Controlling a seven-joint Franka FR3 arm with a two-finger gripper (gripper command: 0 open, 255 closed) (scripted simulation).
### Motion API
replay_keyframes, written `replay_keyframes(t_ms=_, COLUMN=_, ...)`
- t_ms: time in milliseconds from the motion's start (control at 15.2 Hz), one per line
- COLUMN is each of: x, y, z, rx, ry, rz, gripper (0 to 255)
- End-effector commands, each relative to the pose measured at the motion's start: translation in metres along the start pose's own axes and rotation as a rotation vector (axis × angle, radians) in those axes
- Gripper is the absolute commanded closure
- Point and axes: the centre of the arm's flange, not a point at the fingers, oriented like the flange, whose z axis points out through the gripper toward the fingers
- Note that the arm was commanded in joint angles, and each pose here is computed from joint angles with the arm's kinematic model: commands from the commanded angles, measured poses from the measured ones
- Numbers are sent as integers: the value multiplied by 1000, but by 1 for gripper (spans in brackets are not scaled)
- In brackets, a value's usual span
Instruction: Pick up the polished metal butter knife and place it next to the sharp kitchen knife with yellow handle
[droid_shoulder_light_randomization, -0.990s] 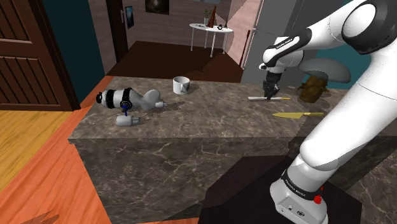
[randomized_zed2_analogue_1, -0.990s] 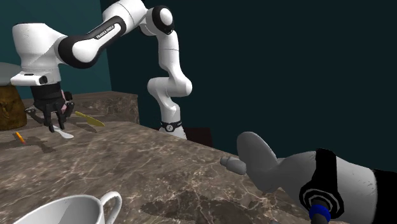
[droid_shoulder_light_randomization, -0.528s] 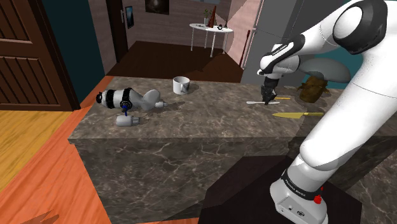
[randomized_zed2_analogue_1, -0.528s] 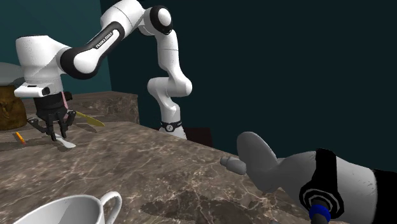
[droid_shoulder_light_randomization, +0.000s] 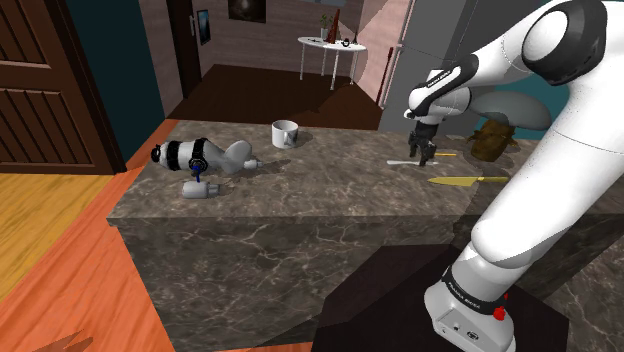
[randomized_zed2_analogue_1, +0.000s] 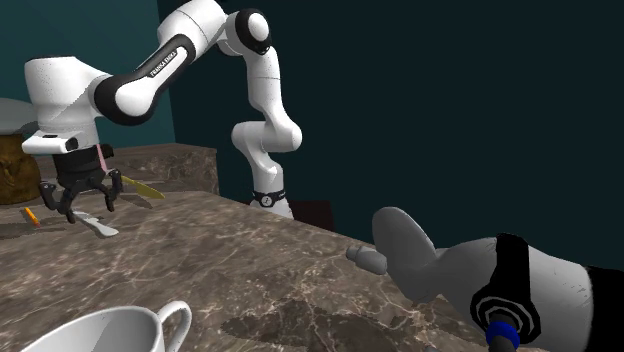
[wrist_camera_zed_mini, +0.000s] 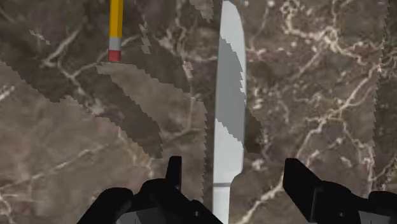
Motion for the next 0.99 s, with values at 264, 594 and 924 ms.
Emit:
replay_keyframes(t_ms=264, x=0, y=0, z=-13, rx=0, ry=0, rz=0, gripper=0)
replay_keyframes(t_ms=594, x=0, y=0, z=-50, rx=0, ry=0, rz=0, gripper=0)
replay_keyframes(t_ms=924, x=0, y=0, z=-50, rx=0, ry=0, rz=0, gripper=0)
